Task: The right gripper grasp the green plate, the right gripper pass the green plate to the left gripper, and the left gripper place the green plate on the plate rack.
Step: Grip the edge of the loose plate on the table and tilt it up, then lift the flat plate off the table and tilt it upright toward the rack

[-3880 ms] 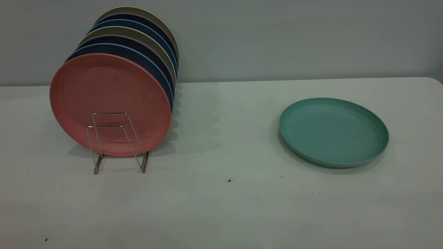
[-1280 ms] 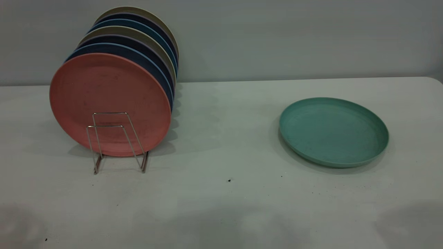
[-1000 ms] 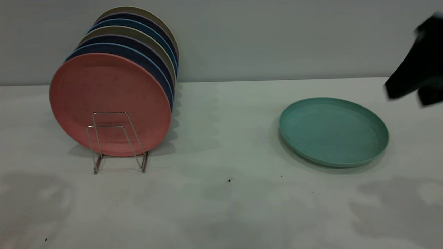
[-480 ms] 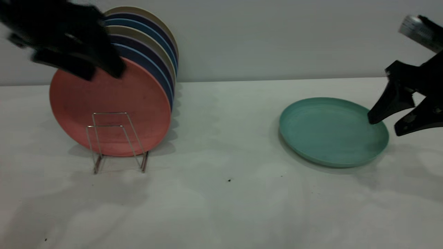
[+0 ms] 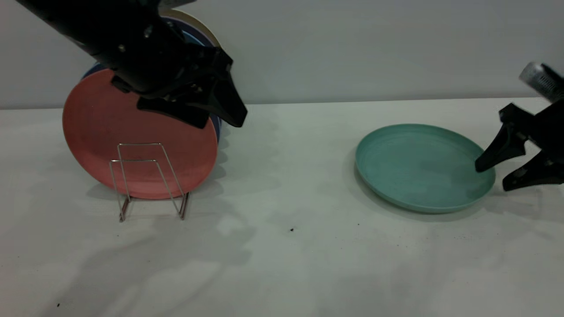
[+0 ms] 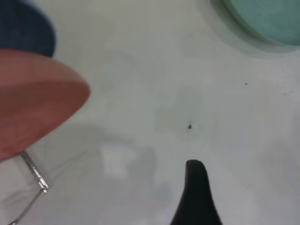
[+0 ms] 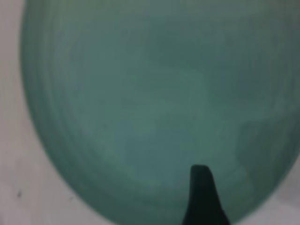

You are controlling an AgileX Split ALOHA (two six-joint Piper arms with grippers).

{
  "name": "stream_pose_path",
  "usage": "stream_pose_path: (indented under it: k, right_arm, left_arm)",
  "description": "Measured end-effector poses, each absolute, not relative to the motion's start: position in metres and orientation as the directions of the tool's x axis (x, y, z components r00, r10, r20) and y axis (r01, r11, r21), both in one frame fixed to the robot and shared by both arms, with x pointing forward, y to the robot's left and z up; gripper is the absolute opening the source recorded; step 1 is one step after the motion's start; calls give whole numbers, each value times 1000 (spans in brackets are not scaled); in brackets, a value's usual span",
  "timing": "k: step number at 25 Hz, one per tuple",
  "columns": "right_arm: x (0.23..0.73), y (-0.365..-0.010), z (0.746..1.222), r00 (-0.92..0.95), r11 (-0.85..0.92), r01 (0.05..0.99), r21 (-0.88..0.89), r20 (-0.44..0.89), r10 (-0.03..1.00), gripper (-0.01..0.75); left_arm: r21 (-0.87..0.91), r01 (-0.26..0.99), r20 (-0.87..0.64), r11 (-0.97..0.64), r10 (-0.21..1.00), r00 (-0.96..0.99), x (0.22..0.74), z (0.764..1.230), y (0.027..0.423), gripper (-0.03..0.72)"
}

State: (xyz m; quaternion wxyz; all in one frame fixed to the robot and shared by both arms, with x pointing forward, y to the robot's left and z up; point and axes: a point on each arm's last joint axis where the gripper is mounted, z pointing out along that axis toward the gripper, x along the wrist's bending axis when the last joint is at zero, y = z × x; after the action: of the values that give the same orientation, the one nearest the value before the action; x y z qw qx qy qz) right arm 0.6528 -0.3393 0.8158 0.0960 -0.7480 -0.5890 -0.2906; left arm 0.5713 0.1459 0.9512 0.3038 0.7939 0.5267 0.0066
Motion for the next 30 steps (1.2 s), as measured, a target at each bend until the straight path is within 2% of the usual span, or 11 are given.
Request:
stream_pose_path:
  k: [8,11,14,16,18,24,30]
  right_arm:
    - [660,-335,791,161,-317,935,159,607,778,465]
    - [663,-330,787,155,-321,933,164,621,768,402]
    - [664,-324,783,145,-315,933,173,621,770,263]
    - [664,-321,780,128,-300,936,182,618,776,111]
    - [664,-320,779,90,-271,940,207,615,783,37]
    - [663,-303,783,-93,-155,947,282,701,707,17]
    - [660,-261,798,-256,-8,941,337,728,636,17]
  left_arm:
    - [494,830,-308,-258,841,445,572,952,146,590]
    - [494,831,-309,-257,841,444,572,952,146,590]
    - [491,833,-308,-257,843,442,573,950,146,590]
    - [490,833,-308,-257,843,441,573,949,146,590]
    - [490,835,-312,-252,844,437,573,949,145,590]
    - [475,864,-377,-168,848,372,575,945,142,590]
    - [443,889,-411,-116,855,316,580,927,140,590]
